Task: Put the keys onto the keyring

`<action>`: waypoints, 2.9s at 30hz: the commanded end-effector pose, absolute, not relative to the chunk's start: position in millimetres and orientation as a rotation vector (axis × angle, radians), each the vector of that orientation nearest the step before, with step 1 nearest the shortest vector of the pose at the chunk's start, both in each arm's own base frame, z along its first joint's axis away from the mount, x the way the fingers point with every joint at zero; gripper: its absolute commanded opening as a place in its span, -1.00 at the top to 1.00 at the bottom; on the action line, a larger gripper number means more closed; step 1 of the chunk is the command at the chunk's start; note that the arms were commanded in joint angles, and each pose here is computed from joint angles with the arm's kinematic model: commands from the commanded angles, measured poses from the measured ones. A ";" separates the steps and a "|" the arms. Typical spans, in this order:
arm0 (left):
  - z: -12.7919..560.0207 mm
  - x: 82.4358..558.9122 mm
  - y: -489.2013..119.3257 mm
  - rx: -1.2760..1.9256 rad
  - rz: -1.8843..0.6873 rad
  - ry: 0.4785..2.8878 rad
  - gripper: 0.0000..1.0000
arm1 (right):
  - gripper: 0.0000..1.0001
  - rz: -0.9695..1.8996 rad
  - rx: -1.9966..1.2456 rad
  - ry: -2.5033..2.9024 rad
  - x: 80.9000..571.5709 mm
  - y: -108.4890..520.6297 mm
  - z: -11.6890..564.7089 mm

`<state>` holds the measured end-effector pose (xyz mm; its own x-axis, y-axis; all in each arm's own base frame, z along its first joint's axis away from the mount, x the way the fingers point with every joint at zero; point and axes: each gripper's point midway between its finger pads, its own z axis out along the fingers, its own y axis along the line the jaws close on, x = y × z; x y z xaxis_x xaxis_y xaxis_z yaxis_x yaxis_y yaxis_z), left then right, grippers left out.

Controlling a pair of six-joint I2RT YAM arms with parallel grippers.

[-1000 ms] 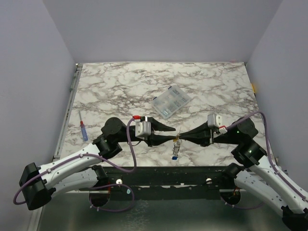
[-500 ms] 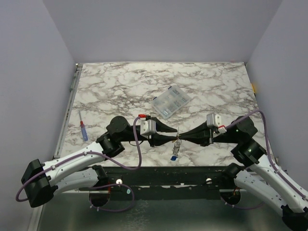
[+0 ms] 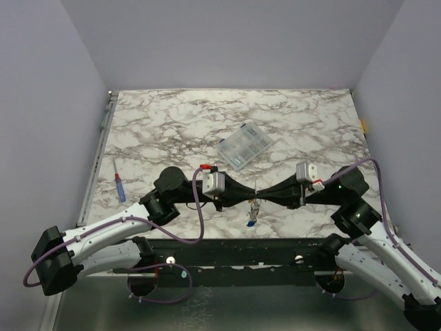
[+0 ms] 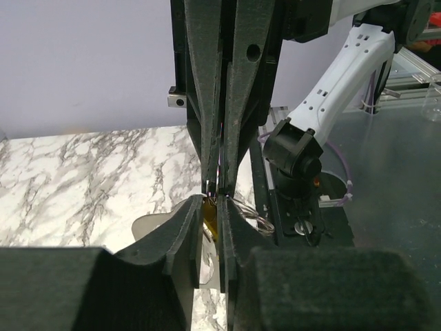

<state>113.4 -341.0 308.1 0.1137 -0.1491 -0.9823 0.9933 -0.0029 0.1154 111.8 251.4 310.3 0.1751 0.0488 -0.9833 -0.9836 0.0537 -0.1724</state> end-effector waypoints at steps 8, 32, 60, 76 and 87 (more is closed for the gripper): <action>318.5 130.3 -348.9 1.064 -1.146 1.031 1.00 | 0.99 1.082 -1.217 0.995 102.9 250.2 329.4; 325.0 142.8 -343.1 0.916 -1.142 1.053 0.08 | 0.99 1.004 -1.117 1.025 121.6 247.2 334.5; 337.1 132.3 -339.8 0.860 -1.206 1.009 1.00 | 0.99 1.025 -1.145 1.014 116.5 248.3 328.7; 321.3 140.3 -350.8 0.907 -1.171 1.051 1.00 | 0.80 0.978 -1.114 1.060 124.5 244.1 329.2; 317.5 149.2 -358.4 0.971 -1.118 1.066 1.00 | 0.54 0.929 -1.097 1.111 135.5 242.7 326.0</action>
<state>144.9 -355.7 308.3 0.0686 -0.2126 -0.9747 0.9850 0.1696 0.0323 138.2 242.0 312.4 0.1853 0.0239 -0.9824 -0.9588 0.2234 -0.1754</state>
